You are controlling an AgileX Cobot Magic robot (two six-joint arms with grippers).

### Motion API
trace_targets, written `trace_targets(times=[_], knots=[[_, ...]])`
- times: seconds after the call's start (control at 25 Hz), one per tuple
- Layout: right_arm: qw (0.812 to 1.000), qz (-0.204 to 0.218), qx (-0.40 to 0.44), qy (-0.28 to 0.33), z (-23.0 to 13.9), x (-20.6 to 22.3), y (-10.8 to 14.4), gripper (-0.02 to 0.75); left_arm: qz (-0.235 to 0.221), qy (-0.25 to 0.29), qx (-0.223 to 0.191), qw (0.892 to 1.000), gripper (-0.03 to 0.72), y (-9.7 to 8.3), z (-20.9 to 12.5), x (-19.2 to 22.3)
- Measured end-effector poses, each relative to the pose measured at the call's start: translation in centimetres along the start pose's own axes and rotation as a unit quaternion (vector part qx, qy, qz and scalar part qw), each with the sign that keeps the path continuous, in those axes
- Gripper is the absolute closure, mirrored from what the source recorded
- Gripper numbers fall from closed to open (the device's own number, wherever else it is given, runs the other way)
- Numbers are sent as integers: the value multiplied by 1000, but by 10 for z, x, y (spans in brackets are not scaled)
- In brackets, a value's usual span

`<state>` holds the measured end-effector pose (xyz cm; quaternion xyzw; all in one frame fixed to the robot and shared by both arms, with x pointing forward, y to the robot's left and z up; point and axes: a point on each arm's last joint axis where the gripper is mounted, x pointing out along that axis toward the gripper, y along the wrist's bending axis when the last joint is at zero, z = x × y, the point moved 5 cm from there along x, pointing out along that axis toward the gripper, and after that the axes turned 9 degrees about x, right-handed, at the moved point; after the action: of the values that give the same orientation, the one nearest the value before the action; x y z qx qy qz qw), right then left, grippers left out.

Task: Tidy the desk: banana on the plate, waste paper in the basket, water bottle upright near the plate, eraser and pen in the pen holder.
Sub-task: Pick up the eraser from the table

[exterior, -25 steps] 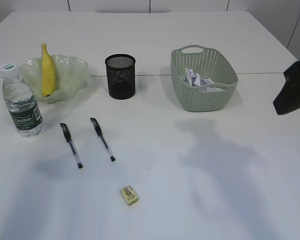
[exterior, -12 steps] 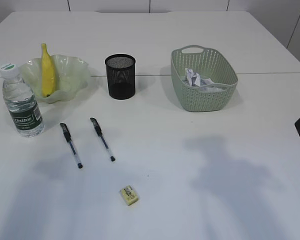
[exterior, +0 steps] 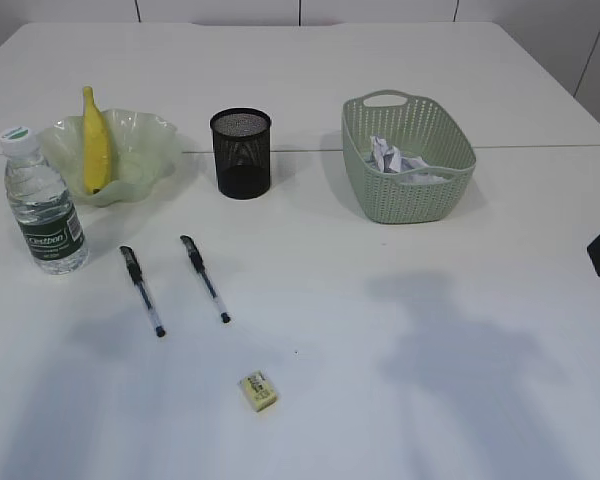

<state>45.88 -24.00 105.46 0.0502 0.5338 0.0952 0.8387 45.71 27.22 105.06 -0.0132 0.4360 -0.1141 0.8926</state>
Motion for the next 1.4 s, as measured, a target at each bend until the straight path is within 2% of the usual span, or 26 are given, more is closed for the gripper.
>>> trace_targets(times=[0.36,0.48,0.6,0.72,1.04,1.4], knots=[[999,32,17,-3,1,0,9,283,1,-1,1,1000,302,0,0,0],[998,65,23,2,4,5,18,283,-2,2,-1,1000,250,-1,0,0],[994,104,24,19,7,15,30,283,-11,11,-6,1000,229,-3,-3,0],[993,115,8,33,6,23,39,283,-12,18,-6,1000,224,-4,-5,0],[989,110,-27,97,12,57,77,283,-20,27,-9,999,223,-6,-8,0],[982,77,-103,140,27,110,145,288,-20,27,-10,999,223,-6,-8,0]])
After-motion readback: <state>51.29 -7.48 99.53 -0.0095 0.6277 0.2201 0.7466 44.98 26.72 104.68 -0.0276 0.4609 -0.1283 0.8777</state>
